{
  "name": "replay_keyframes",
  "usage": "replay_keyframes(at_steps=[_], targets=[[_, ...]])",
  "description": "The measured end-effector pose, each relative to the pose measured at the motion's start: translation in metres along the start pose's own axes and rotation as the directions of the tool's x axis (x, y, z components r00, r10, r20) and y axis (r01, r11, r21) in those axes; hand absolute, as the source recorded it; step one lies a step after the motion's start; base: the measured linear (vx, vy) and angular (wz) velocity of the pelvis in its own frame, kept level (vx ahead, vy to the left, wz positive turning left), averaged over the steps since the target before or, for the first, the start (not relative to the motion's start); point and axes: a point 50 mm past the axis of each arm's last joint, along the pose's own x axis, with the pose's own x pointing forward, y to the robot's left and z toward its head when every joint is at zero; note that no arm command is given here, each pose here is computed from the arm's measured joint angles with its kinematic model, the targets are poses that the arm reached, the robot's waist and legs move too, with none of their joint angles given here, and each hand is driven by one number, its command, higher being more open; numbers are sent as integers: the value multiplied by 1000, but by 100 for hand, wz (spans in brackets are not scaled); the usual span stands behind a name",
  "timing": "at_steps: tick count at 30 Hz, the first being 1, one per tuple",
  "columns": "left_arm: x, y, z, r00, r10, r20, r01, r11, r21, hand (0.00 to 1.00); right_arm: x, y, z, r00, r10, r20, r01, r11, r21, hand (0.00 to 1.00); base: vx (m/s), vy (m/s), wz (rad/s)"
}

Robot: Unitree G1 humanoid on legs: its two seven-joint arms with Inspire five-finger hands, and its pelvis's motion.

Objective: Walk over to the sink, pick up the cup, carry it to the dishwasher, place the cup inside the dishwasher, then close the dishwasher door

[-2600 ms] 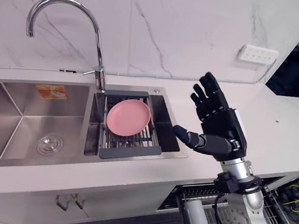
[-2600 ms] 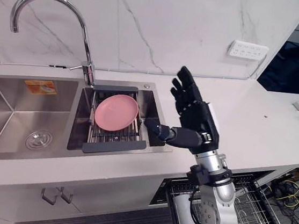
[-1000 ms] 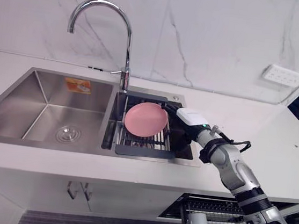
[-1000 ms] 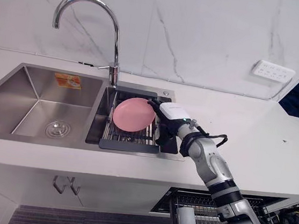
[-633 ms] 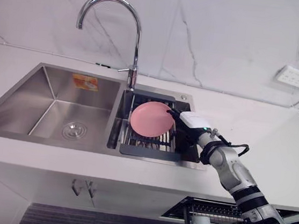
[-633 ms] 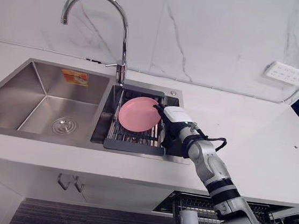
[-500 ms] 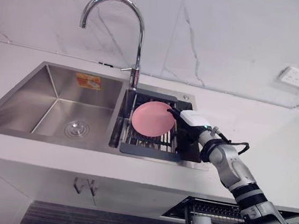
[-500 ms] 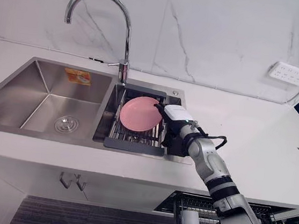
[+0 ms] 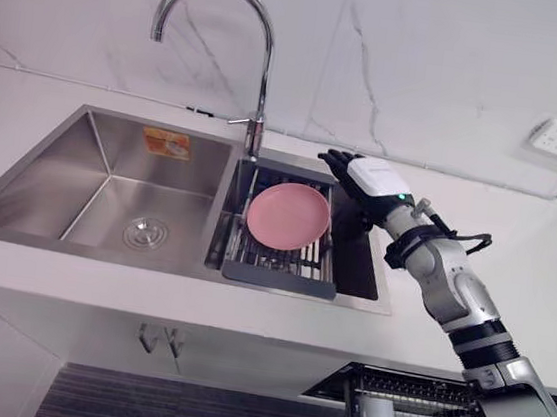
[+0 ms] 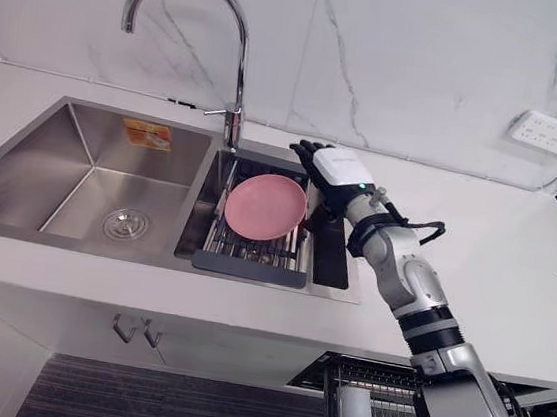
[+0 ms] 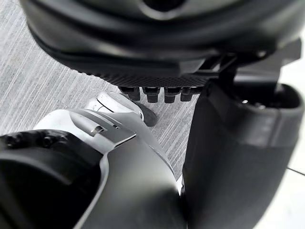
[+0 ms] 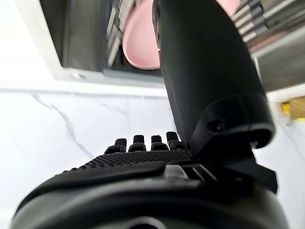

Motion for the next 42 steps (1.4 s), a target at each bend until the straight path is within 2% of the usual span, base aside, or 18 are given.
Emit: replay_keyframes(at_steps=[6, 21, 35, 42], targets=[[0, -2, -2, 999, -34, -4, 34, 999, -12, 100, 1, 0, 3, 1000, 12, 17, -12, 1000, -1, 100, -20, 21, -1], [2, -7, -7, 998, -67, -9, 66, 996, -58, 100, 5, 37, 1, 986, 166, -22, -166, 986, 23, 100, 1, 18, 7], [1, -10, -3, 997, -79, 7, 80, 995, -67, 100, 8, 52, 0, 986, 150, -67, -146, 988, 57, 100, 2, 27, 5], [1, -12, 0, 996, -88, 14, 89, 993, -80, 100, 7, 66, 2, 977, 200, -78, -200, 980, 3, 100, 8, 10, 0]])
